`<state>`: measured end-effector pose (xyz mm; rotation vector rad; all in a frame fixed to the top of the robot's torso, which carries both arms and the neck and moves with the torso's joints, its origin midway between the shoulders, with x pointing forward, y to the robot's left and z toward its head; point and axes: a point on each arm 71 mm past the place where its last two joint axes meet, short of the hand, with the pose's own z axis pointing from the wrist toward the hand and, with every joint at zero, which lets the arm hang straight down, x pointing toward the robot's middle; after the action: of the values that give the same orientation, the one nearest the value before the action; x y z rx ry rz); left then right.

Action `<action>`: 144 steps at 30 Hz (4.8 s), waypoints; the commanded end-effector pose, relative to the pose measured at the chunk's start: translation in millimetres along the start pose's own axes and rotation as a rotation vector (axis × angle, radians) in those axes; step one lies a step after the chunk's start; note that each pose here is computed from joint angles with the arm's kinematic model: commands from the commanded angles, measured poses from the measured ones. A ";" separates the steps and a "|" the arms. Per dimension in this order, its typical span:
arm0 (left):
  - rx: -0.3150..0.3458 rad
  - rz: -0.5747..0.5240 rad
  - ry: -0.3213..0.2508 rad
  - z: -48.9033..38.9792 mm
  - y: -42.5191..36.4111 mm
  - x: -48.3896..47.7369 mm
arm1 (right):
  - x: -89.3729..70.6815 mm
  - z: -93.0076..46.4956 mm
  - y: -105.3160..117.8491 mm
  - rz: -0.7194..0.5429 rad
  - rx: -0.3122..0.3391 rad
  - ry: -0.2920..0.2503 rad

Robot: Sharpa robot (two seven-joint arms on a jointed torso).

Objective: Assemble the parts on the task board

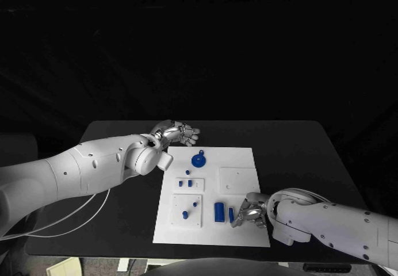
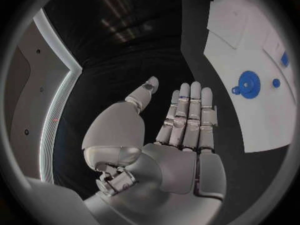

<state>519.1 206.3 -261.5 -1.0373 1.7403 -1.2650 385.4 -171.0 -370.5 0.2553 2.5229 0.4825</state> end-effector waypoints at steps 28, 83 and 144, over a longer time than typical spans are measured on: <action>0.004 -0.007 0.018 -0.1 -1.3 2.3 | 4.4 8.2 2.6 -0.039 0.035 0.001; -0.004 -0.005 0.015 -0.8 0.0 -1.4 | -5.3 3.9 -15.1 0.191 -0.054 0.128; 0.170 -0.112 -0.290 -2.8 -19.3 -49.3 | -212.1 -20.0 2.4 0.844 -0.600 -0.677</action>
<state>543.2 248.7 -239.8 -1.1727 1.4394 -1.2982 551.8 -231.7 -256.3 1.0010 1.5647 1.2023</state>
